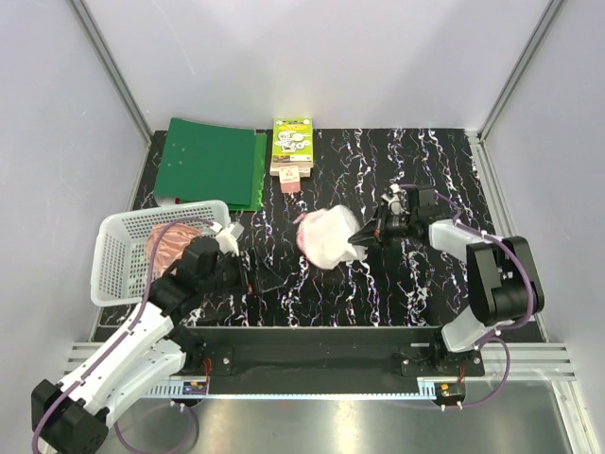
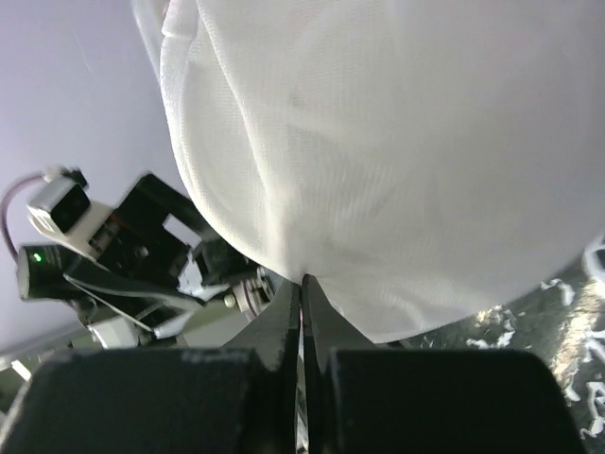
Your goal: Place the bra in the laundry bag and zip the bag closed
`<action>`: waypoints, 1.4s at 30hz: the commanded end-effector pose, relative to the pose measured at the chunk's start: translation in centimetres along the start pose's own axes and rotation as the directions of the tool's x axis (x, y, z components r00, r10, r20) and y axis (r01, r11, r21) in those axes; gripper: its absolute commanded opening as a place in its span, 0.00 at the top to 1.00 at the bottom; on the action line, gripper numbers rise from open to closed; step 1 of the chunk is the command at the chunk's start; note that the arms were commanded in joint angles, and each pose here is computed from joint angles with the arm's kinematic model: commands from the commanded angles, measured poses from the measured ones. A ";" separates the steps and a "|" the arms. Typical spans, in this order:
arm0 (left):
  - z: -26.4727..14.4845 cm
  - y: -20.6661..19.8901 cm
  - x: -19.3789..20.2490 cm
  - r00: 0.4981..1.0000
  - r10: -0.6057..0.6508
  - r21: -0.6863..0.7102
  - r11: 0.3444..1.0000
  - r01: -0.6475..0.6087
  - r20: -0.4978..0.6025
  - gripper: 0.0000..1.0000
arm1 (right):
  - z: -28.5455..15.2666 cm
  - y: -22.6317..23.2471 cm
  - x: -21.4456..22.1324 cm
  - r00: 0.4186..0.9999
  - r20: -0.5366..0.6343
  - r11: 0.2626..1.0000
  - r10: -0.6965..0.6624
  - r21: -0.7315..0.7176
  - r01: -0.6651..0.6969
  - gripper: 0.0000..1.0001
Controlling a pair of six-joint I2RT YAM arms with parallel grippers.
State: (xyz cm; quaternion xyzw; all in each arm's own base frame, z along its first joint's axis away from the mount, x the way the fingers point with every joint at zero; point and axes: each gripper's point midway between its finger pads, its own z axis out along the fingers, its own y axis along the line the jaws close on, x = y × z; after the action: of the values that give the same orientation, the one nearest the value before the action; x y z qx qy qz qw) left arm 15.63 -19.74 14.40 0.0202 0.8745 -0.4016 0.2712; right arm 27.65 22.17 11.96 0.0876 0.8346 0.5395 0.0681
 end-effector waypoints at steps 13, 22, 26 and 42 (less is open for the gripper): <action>7.6 0.8 -2.7 0.999 -0.045 0.057 0.997 0.044 0.004 0.36 | -2.4 5.4 -0.7 0.990 -0.039 0.985 -0.137 -0.114 0.132 1.00; 7.4 -3.2 -3.7 0.998 -0.049 0.276 0.960 0.040 0.025 0.15 | -7.4 14.5 2.6 0.970 0.003 0.936 -0.244 -0.262 0.236 1.00; 5.6 -5.0 -3.6 0.997 -0.049 0.369 0.929 0.027 0.051 0.02 | -8.2 15.7 3.4 0.966 0.008 0.926 -0.258 -0.282 0.250 1.00; 8.9 -8.9 -1.7 0.983 0.096 0.264 0.955 -0.135 0.154 0.01 | -11.6 22.8 4.2 0.973 0.121 0.893 -0.198 -0.387 0.229 1.00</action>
State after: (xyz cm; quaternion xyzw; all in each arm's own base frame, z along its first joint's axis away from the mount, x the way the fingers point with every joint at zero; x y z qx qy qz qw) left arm 16.57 -30.75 14.70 0.0959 0.8093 -0.5245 0.2465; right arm 23.46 21.76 32.78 0.0019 0.7443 0.6513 0.1479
